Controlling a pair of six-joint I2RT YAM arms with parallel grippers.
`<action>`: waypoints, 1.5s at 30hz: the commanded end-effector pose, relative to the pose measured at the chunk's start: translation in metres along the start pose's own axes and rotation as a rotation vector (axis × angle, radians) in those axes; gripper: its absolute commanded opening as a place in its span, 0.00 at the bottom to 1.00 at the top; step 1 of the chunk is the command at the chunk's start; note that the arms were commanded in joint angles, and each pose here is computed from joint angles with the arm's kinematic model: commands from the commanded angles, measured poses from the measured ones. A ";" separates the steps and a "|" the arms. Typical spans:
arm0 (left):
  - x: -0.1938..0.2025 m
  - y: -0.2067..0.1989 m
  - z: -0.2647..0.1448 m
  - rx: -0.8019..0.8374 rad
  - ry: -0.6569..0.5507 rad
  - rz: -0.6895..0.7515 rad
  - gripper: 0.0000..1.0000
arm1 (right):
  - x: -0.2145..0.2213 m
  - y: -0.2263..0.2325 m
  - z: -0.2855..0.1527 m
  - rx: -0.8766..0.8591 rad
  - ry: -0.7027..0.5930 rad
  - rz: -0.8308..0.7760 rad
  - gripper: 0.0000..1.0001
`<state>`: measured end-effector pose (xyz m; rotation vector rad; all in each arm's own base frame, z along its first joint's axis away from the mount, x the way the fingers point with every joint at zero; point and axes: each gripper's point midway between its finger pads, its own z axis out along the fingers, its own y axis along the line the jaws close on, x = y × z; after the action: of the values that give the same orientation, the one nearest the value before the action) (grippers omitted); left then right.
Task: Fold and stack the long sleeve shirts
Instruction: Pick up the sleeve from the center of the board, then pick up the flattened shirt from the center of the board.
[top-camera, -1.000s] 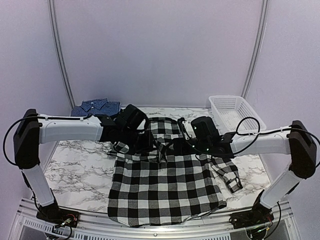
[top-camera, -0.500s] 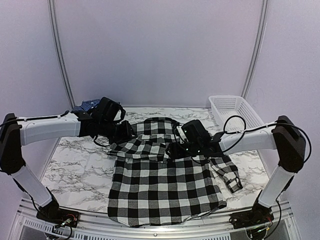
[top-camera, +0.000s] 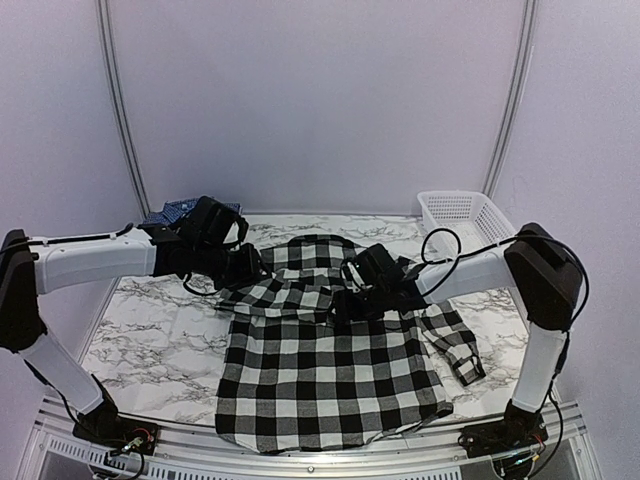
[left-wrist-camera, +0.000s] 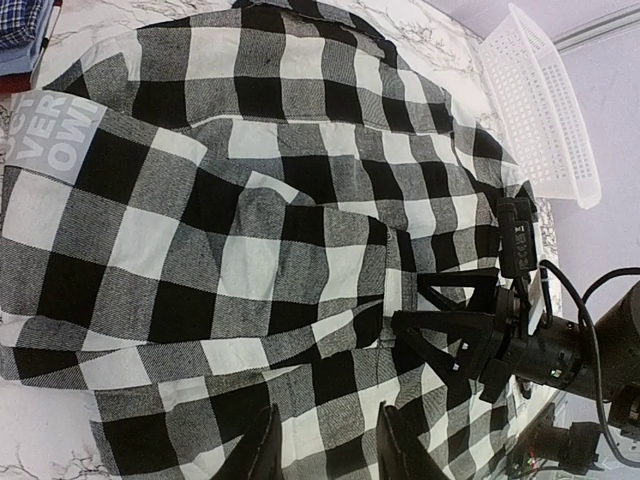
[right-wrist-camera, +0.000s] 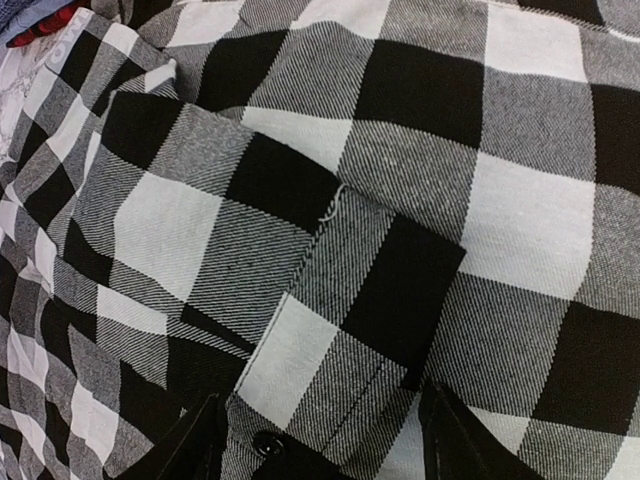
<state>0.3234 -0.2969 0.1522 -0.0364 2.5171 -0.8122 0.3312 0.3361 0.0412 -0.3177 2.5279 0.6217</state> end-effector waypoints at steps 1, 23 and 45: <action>-0.005 0.001 -0.011 0.006 -0.027 0.013 0.33 | -0.014 0.011 0.007 -0.046 -0.021 0.044 0.61; -0.030 0.032 -0.012 -0.050 -0.069 -0.011 0.33 | -0.064 0.038 -0.028 -0.048 -0.138 0.010 0.00; -0.075 0.100 0.006 -0.111 -0.114 -0.119 0.34 | -0.241 0.175 -0.200 -0.222 -0.561 -0.347 0.00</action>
<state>0.3941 -0.2059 0.1420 -0.2564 2.4533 -0.6753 0.3890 0.4053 0.3764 -0.4915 1.8470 0.7676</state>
